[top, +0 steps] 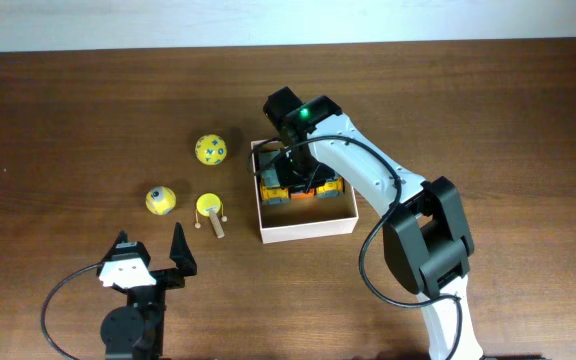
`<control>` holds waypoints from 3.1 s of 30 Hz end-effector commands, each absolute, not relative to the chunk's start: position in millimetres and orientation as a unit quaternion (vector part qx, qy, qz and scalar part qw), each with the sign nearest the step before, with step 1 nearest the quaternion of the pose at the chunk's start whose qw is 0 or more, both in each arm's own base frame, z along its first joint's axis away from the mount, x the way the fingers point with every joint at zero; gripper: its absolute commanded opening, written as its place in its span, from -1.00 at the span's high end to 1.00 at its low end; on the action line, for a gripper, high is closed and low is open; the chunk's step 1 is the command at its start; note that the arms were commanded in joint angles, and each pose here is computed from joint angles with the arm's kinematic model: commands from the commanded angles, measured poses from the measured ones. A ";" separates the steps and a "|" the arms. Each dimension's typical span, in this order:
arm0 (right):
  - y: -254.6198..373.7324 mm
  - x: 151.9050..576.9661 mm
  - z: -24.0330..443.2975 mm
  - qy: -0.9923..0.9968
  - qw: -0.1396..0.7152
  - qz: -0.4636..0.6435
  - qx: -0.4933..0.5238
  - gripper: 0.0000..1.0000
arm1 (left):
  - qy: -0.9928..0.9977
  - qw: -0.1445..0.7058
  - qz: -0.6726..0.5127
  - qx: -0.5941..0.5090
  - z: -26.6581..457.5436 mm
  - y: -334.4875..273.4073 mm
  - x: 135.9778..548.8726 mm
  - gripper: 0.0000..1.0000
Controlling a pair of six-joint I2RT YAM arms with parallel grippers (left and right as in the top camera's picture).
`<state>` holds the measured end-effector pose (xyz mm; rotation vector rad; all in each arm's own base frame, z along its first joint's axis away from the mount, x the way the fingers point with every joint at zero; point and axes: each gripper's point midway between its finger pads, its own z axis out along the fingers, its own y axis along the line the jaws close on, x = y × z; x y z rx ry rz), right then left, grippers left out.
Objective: Pack container
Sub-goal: 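Lower the cube between the two trucks and open the right gripper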
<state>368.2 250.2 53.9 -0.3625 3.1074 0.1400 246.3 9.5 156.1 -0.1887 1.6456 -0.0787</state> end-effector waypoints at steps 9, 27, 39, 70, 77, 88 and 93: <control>243.1 379.0 56.5 0.992 0.041 0.013 -0.118 0.47 | 0.733 0.675 -0.031 -0.076 154.7 9.1 246.2 -0.99; 237.2 362.1 92.9 0.992 0.032 0.022 -0.118 0.60 | 0.733 0.675 -0.031 -0.076 154.7 9.1 246.2 -0.98; 237.1 355.8 99.7 0.994 0.030 0.023 -0.105 0.85 | 0.733 0.675 -0.031 -0.076 154.7 9.1 246.2 -0.99; 245.0 345.8 47.1 0.995 0.029 0.025 -0.091 0.85 | 0.733 0.675 -0.031 -0.076 154.7 9.1 246.2 -0.99; 247.1 350.4 42.7 0.995 0.041 0.029 -0.091 0.85 | 0.733 0.675 -0.031 -0.076 154.7 9.1 246.2 -0.99; 244.1 366.9 44.4 0.993 0.078 0.013 -0.090 0.84 | 0.733 0.675 -0.031 -0.076 154.7 9.1 246.2 -0.99; 241.1 371.4 45.2 0.992 0.089 0.002 -0.089 0.84 | 0.733 0.675 -0.031 -0.076 154.7 9.1 246.2 -0.99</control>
